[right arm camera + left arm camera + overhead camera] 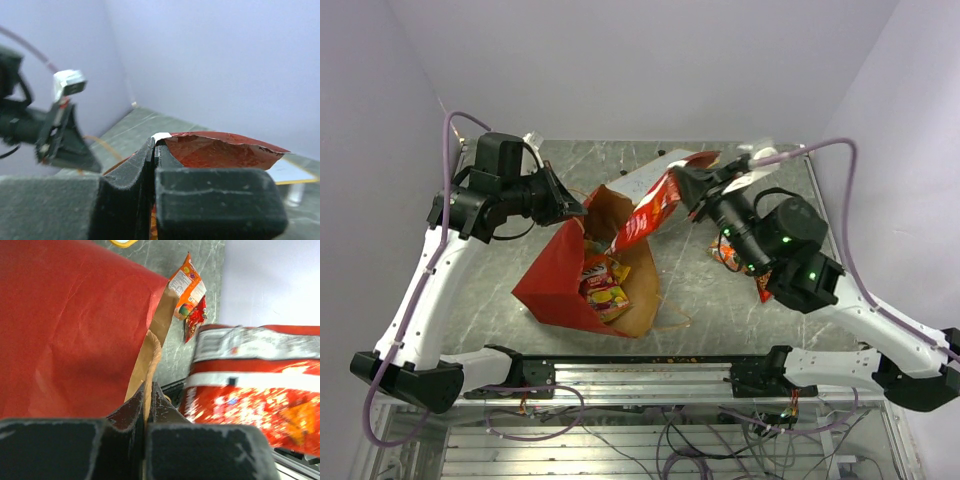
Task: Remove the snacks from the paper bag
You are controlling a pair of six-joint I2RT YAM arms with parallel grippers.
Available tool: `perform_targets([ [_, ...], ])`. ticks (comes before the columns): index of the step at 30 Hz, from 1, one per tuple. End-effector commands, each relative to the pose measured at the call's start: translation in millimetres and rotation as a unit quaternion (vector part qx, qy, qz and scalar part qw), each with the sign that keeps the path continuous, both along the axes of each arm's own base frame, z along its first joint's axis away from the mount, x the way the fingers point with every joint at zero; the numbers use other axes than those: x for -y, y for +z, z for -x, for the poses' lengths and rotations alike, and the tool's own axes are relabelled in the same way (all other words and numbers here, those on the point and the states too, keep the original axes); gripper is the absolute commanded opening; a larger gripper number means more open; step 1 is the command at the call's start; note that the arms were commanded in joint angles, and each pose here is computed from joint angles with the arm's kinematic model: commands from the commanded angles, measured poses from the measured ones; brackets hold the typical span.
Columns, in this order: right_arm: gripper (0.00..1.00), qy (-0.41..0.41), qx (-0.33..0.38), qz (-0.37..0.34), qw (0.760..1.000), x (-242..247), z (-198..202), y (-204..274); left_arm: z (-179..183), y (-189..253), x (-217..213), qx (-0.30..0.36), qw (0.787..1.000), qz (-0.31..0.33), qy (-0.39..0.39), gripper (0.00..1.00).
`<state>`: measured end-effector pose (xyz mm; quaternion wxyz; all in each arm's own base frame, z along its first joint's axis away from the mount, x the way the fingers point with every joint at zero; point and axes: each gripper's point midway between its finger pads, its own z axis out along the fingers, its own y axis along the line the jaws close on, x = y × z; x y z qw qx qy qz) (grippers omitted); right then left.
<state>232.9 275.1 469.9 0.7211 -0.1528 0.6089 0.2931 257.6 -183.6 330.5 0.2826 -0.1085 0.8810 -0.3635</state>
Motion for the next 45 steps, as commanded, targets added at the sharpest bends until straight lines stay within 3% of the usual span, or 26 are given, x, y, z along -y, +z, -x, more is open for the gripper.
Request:
perform_targets([
  [1,0.00,-0.162,0.038,0.010,0.986,68,-19,30,-4,14,-4,0.030,0.999,0.011,0.019,0.07],
  [9,0.00,-0.318,0.045,0.040,0.946,122,-31,46,-5,18,-8,0.035,0.999,0.005,0.028,0.07],
  [14,0.00,-0.400,-0.001,0.107,0.910,148,-48,11,-4,16,-8,0.032,0.999,0.001,0.025,0.07],
  [19,0.00,-0.462,-0.059,0.113,0.878,204,-63,-27,-4,19,-6,0.037,0.999,0.004,0.018,0.07],
  [27,0.00,-0.538,-0.114,0.166,0.818,276,-39,-80,-2,16,0,0.032,0.999,0.004,-0.012,0.07],
  [38,0.00,-0.576,-0.159,0.332,0.730,329,-2,-181,2,14,13,0.032,0.997,0.026,-0.060,0.07],
  [43,0.00,-0.546,-0.187,0.393,0.716,335,-9,-233,8,8,14,0.035,0.996,0.031,-0.070,0.07],
  [45,0.00,-0.527,-0.195,0.402,0.723,331,-17,-246,12,6,14,0.025,0.996,0.029,-0.077,0.07],
])
